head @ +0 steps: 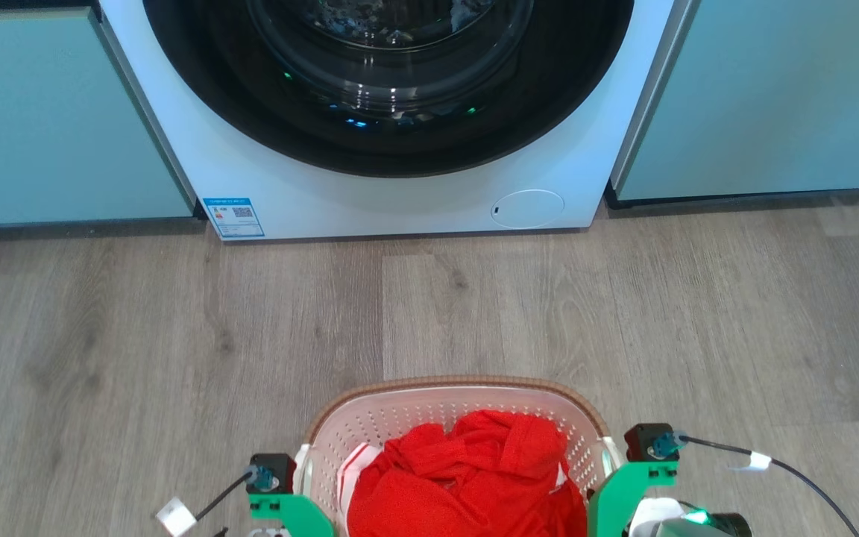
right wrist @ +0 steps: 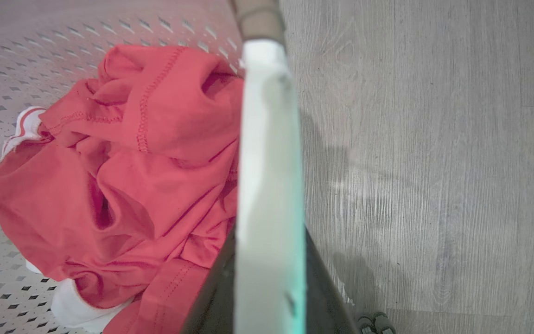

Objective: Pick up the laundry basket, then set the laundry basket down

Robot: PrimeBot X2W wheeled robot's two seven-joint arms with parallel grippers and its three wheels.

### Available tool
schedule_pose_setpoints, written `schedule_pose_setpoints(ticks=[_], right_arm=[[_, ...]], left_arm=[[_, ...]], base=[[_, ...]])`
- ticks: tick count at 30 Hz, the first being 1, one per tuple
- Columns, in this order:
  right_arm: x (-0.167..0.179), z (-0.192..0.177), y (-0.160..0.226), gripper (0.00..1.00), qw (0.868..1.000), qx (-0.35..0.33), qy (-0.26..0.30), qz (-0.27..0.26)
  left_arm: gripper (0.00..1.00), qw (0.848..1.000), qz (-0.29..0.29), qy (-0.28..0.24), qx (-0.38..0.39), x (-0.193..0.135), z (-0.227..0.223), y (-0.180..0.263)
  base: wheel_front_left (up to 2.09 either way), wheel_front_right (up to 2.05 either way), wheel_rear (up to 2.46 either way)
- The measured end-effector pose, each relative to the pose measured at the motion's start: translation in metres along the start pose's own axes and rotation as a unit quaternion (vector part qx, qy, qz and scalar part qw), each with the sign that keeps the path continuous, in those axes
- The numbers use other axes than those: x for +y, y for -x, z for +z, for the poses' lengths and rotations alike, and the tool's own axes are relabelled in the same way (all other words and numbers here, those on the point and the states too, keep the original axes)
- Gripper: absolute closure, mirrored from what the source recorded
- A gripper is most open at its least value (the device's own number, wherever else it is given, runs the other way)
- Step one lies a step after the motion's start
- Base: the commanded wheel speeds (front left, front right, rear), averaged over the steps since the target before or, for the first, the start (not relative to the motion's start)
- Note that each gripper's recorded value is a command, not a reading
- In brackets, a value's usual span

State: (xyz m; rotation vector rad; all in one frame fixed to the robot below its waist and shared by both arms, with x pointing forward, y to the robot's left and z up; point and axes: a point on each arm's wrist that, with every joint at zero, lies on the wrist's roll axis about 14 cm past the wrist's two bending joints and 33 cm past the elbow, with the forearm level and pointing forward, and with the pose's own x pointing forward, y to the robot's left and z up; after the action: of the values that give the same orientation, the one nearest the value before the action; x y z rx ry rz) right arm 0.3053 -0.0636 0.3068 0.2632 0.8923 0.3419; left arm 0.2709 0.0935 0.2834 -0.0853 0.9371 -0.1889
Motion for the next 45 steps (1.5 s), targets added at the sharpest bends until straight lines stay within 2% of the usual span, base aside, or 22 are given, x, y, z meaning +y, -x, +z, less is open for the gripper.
schedule_pose_setpoints(ticks=[12, 21, 35, 40, 45], right_arm=[[-0.005, -0.005, -0.006, 1.0, 1.0, 0.012, -0.004, -0.003], [-0.011, 0.025, -0.029, 1.0, 1.0, -0.001, 0.003, -0.003], [-0.04, 0.083, -0.111, 1.0, 1.0, -0.017, 0.011, -0.007], [-0.053, 0.081, -0.146, 1.0, 1.0, -0.006, 0.01, -0.008], [-0.065, 0.063, -0.172, 1.0, 1.0, 0.016, 0.003, -0.009]], left_arm=[[1.0, 1.0, -0.002, 0.001, 0.02, 0.0, -0.006, -0.007], [1.0, 1.0, -0.002, -0.002, 0.008, 0.003, 0.024, -0.029], [1.0, 1.0, 0.006, -0.013, -0.013, 0.019, 0.085, -0.11], [1.0, 1.0, 0.008, -0.011, -0.004, 0.025, 0.085, -0.142], [1.0, 1.0, 0.01, -0.006, 0.018, 0.032, 0.069, -0.165]], base=[[0.0, 0.0, 0.0], [0.0, 0.0, 0.0], [0.0, 0.0, 0.0], [0.0, 0.0, 0.0], [0.0, 0.0, 0.0]])
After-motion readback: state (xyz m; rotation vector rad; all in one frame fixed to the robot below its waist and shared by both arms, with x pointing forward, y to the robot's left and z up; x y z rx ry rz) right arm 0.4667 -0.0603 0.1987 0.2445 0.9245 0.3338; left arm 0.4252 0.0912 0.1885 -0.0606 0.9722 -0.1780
